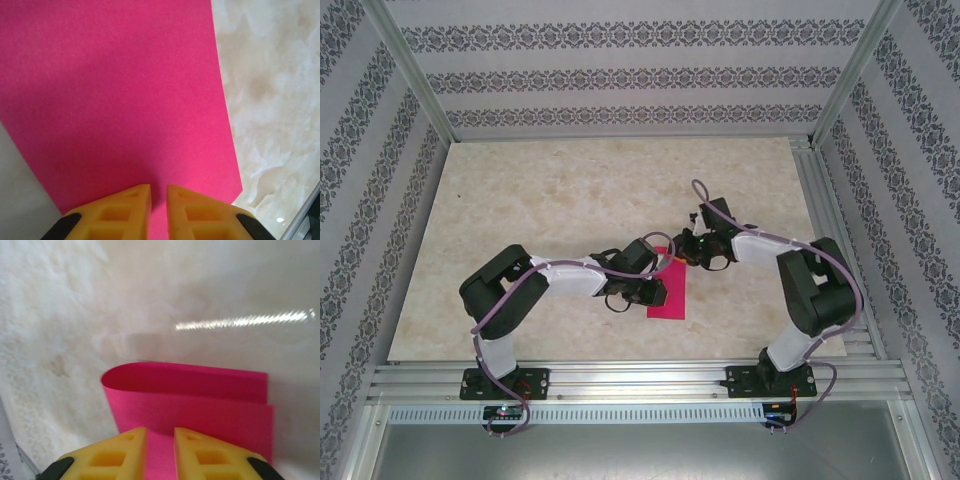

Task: Fold a paper plane with a square sheet of paper (fold left side to right side)
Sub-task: Hold the square sheet of paper at the center of the table.

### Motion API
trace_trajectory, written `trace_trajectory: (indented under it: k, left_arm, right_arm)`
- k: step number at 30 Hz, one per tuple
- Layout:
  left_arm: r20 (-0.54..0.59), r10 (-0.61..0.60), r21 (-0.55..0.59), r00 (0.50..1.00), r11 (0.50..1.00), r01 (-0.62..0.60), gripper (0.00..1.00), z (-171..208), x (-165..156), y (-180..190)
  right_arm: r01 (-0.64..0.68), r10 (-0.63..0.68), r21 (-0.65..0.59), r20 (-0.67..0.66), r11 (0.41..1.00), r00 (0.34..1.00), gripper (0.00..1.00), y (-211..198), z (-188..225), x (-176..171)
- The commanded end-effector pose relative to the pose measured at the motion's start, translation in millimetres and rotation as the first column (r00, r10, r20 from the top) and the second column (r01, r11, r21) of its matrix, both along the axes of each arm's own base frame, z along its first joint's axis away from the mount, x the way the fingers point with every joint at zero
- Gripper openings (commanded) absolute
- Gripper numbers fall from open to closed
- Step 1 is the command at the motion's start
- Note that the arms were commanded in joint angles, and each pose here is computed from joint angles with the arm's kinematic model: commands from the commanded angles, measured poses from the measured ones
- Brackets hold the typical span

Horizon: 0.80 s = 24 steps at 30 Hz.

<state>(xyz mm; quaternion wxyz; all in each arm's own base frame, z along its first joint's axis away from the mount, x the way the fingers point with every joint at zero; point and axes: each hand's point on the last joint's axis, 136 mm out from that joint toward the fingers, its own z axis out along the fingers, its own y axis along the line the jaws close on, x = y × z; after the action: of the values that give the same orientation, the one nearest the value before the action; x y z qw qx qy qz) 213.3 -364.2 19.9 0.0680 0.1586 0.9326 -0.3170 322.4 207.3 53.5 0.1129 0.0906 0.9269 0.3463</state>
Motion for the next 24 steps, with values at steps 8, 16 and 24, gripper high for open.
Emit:
trace_trajectory:
  k: [8,16,24]
  left_arm:
    - [-0.040,0.026,0.006,0.999,1.000,-0.026,0.19,-6.9,-2.8,3.1]
    - [-0.047,0.070,-0.009,0.996,0.997,-0.070,0.18,-0.6,2.6,-0.4]
    - [-0.053,0.074,-0.008,0.996,0.997,-0.074,0.18,-2.4,2.6,-2.2]
  right_arm:
    - [0.008,-0.006,-0.035,0.055,0.999,0.998,0.17,-35.7,37.0,-39.5]
    - [-0.035,0.037,0.027,-0.066,0.999,0.997,0.16,-16.3,4.7,-125.0]
    - [-0.066,0.067,0.010,-0.109,0.998,0.992,0.16,2.3,-18.4,-137.5]
